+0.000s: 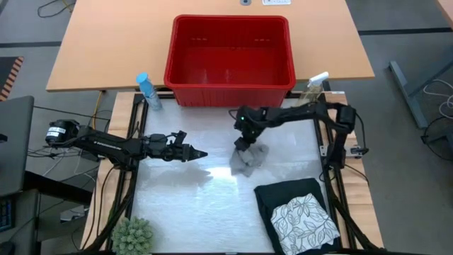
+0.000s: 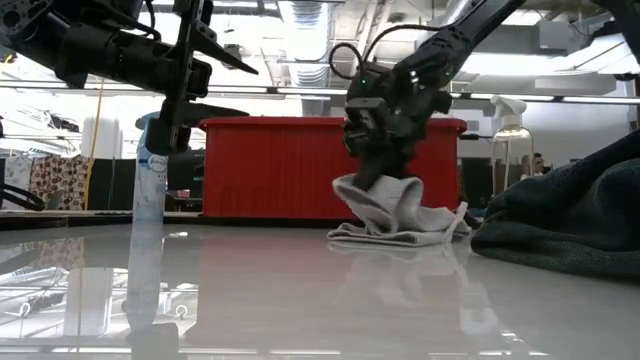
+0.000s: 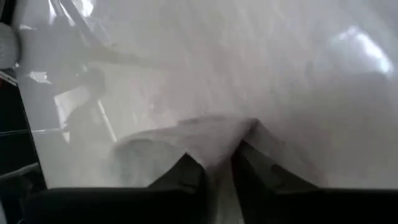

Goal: Fold laundry
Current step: Fold the gray boxer shorts

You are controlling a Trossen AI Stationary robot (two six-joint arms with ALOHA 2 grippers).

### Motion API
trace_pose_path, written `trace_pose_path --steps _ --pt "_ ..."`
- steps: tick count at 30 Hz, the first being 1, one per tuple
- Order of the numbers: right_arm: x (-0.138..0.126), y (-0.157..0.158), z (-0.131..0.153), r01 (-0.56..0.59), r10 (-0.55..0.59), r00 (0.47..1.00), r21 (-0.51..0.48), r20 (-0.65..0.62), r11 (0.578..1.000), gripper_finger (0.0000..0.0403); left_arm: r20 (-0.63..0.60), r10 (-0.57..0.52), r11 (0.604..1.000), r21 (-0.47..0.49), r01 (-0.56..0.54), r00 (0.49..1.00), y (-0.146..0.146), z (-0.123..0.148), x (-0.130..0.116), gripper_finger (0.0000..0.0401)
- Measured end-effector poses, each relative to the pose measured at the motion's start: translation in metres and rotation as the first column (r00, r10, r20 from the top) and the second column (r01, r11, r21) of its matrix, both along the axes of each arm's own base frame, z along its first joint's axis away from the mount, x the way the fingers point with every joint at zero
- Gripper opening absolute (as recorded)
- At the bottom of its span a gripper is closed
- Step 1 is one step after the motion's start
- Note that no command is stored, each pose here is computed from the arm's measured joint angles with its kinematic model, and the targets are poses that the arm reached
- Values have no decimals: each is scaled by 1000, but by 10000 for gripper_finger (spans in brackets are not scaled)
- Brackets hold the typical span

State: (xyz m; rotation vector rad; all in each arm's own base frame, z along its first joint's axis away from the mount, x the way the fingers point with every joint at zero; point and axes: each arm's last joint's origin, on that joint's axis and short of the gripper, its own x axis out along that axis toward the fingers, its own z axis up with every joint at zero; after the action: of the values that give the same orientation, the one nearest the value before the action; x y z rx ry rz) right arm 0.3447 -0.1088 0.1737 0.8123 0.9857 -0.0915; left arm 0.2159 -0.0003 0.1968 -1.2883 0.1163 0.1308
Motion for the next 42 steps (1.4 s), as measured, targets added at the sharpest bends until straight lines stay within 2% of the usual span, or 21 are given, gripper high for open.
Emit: trace_pose_path --steps 5,9,13,16,18,20,24,26,28,33,36,39,42 --pt "-5 -28 15 63 -65 997 -68 -30 996 137 -6 -22 1000 -11 22 1000 -2 -1 0 210" --pt "-17 -45 24 83 -99 988 -136 -117 987 158 -76 -4 1000 6 5 997 -2 -7 -1 210" --pt "-32 -47 32 61 -115 967 -229 -227 972 158 -129 98 988 129 -81 987 2 -12 -3 210" --pt "-40 -37 47 -14 -56 969 -281 -240 960 153 -146 163 965 229 -127 976 5 -14 -3 210" --pt "-44 -29 57 -54 -30 966 -317 -256 947 151 -165 187 957 253 -142 968 8 -18 -1 210" --pt "-48 -23 64 -68 -36 962 -363 -272 929 148 -188 187 953 271 -132 964 11 -22 4 210" --pt "-57 -22 77 -82 -53 958 -446 -281 891 146 -226 104 934 356 -17 969 12 -22 27 210" --pt "-59 -22 82 -74 -57 962 -455 -267 887 146 -237 58 894 444 55 970 12 -20 45 210" --pt "-62 -21 88 -65 -60 966 -463 -250 884 146 -266 25 837 533 125 964 12 -18 64 210" --pt "-73 -16 101 -66 -55 970 -470 -239 880 146 -448 30 667 675 316 893 14 -32 105 209" --pt "-78 -10 109 -64 -52 972 -472 -229 879 146 -479 18 557 734 389 878 15 -41 130 195" --pt "-83 -2 115 -79 -34 973 -470 -227 879 146 -515 21 502 747 436 857 19 -53 150 159" --pt "-85 6 118 -83 -29 972 -461 -231 884 146 -556 66 503 736 453 829 27 -62 160 110"
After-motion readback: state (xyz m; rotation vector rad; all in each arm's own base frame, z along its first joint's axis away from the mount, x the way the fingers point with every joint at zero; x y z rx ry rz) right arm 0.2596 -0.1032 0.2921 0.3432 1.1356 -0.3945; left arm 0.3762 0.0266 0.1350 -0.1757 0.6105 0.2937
